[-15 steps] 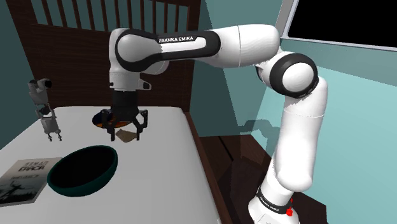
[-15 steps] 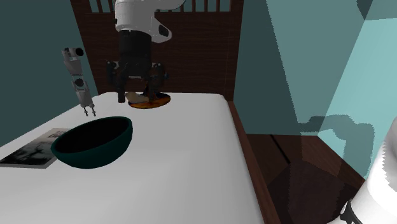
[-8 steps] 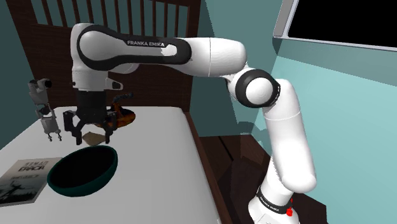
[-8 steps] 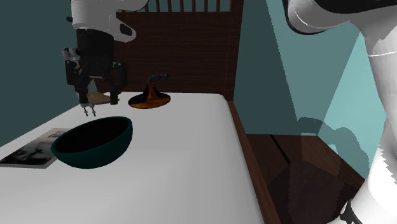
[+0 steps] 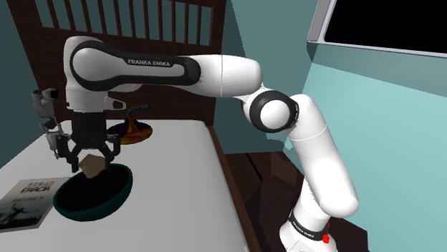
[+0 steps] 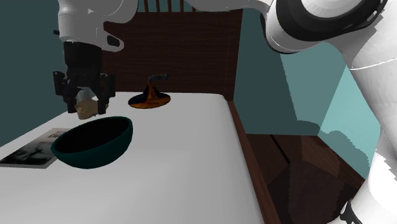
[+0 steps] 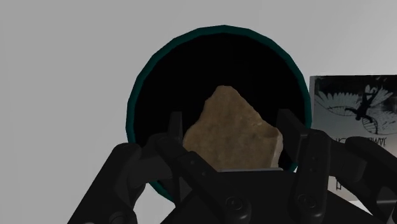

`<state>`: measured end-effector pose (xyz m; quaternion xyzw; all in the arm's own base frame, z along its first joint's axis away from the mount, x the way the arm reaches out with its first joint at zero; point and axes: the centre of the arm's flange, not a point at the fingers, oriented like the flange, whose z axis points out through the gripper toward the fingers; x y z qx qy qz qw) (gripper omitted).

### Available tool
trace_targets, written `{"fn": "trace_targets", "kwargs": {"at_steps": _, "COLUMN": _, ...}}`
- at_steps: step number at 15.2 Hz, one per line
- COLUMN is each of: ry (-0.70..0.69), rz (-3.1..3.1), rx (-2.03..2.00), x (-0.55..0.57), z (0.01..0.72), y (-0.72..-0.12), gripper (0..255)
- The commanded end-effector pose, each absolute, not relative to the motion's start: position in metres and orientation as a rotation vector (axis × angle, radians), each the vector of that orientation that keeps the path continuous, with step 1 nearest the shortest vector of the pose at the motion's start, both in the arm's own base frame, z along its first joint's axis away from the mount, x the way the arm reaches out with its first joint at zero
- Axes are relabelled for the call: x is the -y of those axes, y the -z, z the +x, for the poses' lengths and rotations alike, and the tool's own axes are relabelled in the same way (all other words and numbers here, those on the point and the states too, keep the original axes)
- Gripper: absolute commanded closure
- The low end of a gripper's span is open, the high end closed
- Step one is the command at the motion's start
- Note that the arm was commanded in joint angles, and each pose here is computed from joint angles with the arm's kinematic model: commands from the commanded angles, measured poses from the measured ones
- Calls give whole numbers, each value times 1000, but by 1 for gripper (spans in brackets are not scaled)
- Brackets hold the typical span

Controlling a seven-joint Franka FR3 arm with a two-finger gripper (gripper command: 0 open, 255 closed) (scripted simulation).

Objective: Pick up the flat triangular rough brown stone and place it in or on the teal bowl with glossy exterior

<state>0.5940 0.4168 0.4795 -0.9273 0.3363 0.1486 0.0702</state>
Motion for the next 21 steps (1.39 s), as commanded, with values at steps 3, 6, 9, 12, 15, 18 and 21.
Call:
{"fn": "trace_targets", "kwargs": {"at_steps": 3, "ry": -446, "rz": -2789, "rx": -1012, "x": -417, "z": 594, "y": -458, "gripper": 255}}
{"fn": "trace_targets", "kwargs": {"at_steps": 6, "ry": -446, "rz": -2789, "rx": -1012, "x": -417, "z": 594, "y": -442, "gripper": 255}}
{"fn": "trace_targets", "kwargs": {"at_steps": 9, "ry": -446, "rz": -2789, "rx": -1012, "x": -417, "z": 594, "y": -433, "gripper": 255}}
{"fn": "trace_targets", "kwargs": {"at_steps": 12, "ry": -446, "rz": -2789, "rx": -1012, "x": -417, "z": 594, "y": -433, "gripper": 255}}
{"fn": "trace_targets", "kwargs": {"at_steps": 15, "ry": -446, "rz": -2789, "rx": -1012, "x": -417, "z": 594, "y": -433, "gripper": 255}}
{"fn": "trace_targets", "kwargs": {"at_steps": 18, "ry": -446, "rz": -2789, "rx": -1012, "x": -417, "z": 594, "y": -433, "gripper": 0}}
{"fn": "trace_targets", "kwargs": {"at_steps": 21, "ry": -446, "rz": -2789, "rx": -1012, "x": -417, "z": 594, "y": -433, "gripper": 0}}
